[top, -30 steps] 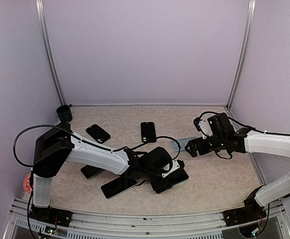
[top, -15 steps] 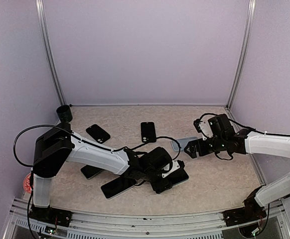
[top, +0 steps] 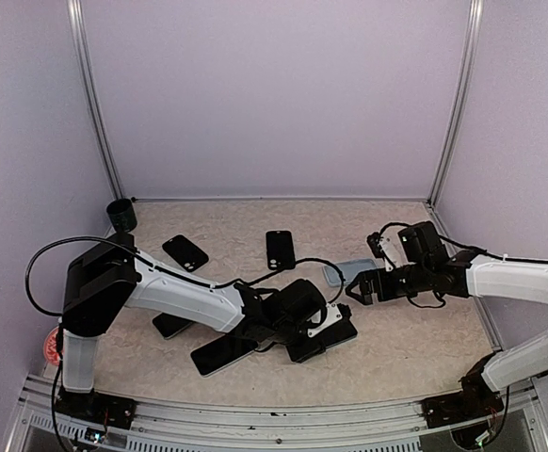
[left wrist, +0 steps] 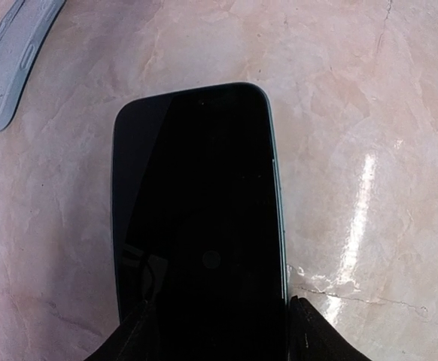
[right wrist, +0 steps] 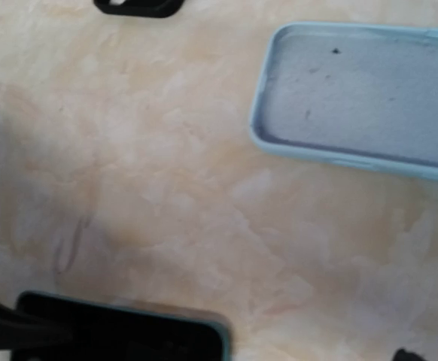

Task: Put the phone into the phone case
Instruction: Move the phone to the center of the board.

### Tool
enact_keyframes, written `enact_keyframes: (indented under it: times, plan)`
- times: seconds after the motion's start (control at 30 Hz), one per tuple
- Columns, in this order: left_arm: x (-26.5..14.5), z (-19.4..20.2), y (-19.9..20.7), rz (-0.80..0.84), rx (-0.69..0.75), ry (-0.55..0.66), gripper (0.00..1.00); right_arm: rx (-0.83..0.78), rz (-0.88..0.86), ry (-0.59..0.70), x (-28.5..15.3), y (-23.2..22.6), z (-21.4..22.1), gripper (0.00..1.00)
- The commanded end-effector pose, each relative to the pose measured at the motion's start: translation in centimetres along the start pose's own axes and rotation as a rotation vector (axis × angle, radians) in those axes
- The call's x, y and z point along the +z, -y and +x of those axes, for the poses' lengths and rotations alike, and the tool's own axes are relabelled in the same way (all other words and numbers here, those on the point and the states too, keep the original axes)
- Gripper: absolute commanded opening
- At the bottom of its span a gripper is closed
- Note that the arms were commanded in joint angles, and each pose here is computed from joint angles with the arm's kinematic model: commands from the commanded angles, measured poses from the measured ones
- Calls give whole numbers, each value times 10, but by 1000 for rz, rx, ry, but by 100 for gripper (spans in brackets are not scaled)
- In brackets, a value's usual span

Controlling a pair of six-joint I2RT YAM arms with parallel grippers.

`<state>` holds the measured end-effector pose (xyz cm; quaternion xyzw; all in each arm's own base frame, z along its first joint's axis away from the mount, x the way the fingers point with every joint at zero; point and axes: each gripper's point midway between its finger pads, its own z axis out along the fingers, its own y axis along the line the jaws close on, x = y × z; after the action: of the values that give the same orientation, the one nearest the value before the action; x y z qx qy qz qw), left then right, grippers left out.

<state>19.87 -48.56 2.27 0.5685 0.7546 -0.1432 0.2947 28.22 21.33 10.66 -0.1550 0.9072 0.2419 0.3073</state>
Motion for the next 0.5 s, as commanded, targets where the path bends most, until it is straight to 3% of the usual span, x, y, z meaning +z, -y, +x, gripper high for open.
enact_keyframes:
  times: [0.0, 0.13, 0.47]
  plan:
    - [5, 24, -8, -25, -24, -48, 55, 41, -74, 12, -5, -8, -1, 100]
    - [-4, 12, -15, -37, -45, 20, 51, 67, -99, 4, -5, -7, 3, 100]
    - [-20, -5, -26, -68, -69, 124, 52, 113, -157, -27, 0, -10, 12, 99]
